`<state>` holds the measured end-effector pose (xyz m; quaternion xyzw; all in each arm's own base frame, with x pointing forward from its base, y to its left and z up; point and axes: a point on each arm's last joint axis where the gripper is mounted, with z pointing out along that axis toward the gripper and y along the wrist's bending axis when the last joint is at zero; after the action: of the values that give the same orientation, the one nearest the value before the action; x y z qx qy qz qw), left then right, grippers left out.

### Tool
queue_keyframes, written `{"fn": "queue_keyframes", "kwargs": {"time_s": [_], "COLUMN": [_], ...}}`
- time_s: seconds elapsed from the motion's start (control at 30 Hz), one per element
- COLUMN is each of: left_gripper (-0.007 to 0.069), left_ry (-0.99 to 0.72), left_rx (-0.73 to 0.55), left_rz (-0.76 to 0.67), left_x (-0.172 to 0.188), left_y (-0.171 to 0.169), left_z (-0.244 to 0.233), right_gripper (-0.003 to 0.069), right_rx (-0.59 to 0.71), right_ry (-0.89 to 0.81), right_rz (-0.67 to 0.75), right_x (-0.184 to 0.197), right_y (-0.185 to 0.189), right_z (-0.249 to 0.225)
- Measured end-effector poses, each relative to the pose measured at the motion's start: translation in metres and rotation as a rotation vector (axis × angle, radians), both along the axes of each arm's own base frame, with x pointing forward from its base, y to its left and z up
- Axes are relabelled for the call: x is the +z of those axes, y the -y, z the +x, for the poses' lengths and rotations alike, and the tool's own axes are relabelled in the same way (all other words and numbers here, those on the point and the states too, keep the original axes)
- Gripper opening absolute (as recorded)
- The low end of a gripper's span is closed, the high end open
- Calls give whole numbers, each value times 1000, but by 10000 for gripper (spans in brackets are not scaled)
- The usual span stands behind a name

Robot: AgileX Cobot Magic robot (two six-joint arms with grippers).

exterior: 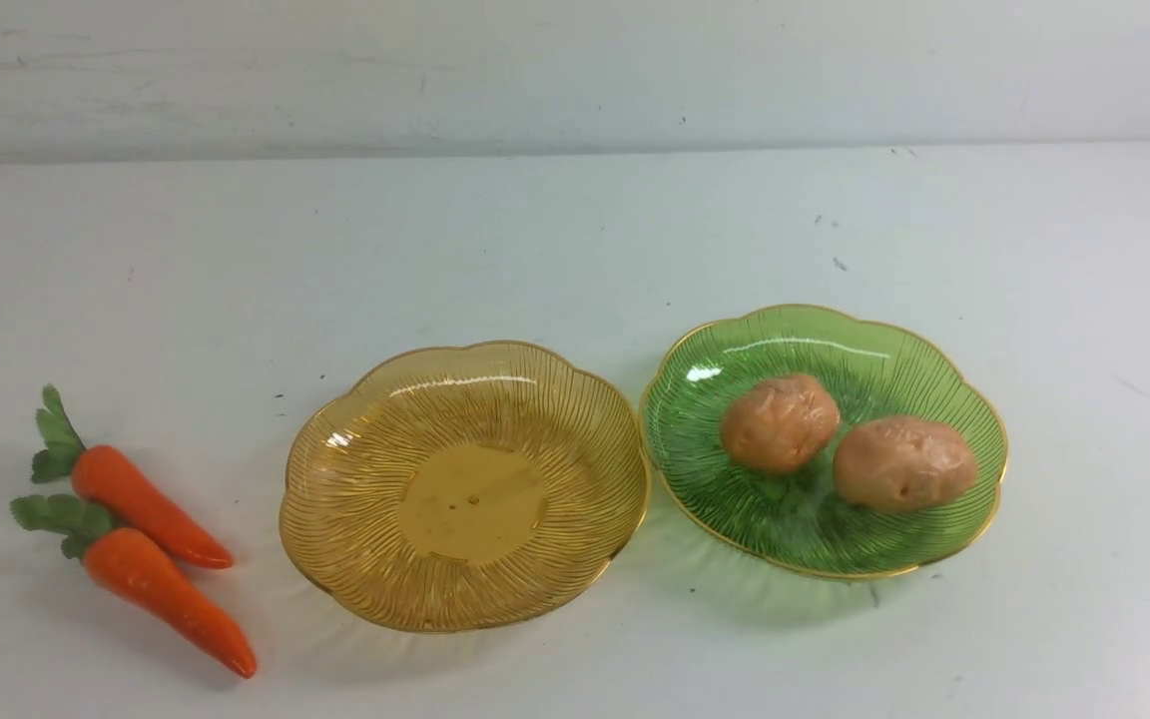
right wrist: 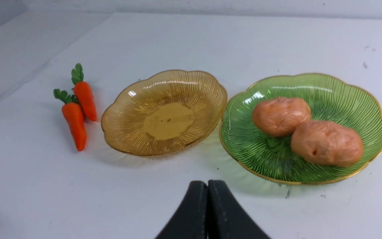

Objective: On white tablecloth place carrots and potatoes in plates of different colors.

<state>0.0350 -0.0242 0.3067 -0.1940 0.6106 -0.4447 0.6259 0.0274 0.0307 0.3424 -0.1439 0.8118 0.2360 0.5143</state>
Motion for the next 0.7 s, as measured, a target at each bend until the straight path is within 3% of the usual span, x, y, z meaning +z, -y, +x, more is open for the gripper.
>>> {"fn": "queue_keyframes", "kwargs": {"time_s": [0.13, 0.23, 0.33, 0.4, 0.53, 0.7], "left_gripper": [-3, -3, -3, -3, -3, 40], "left_ry": [-121, -407, -681, -890, -1238, -1408], "left_rx": [-127, -265, -309, -282, -77, 29], "left_rz": [202, 430, 591, 676, 755, 689], "left_x": [29, 28, 15, 2, -26, -52], "left_y": [13, 21, 16, 8, -15, -20], "left_z": [12, 39, 62, 83, 122, 151], "right_gripper": [-15, -15, -15, -15, -15, -15], "right_rx": [6, 10, 17, 22, 31, 30], "right_ry": [-51, -90, -139, -150, -146, -141], "right_rz": [-17, -36, -61, -77, -109, -118], "right_x": [-3, -6, -9, -11, -12, -12], "right_y": [-3, -5, -7, -7, -7, -7], "right_z": [6, 10, 14, 15, 16, 16]}}
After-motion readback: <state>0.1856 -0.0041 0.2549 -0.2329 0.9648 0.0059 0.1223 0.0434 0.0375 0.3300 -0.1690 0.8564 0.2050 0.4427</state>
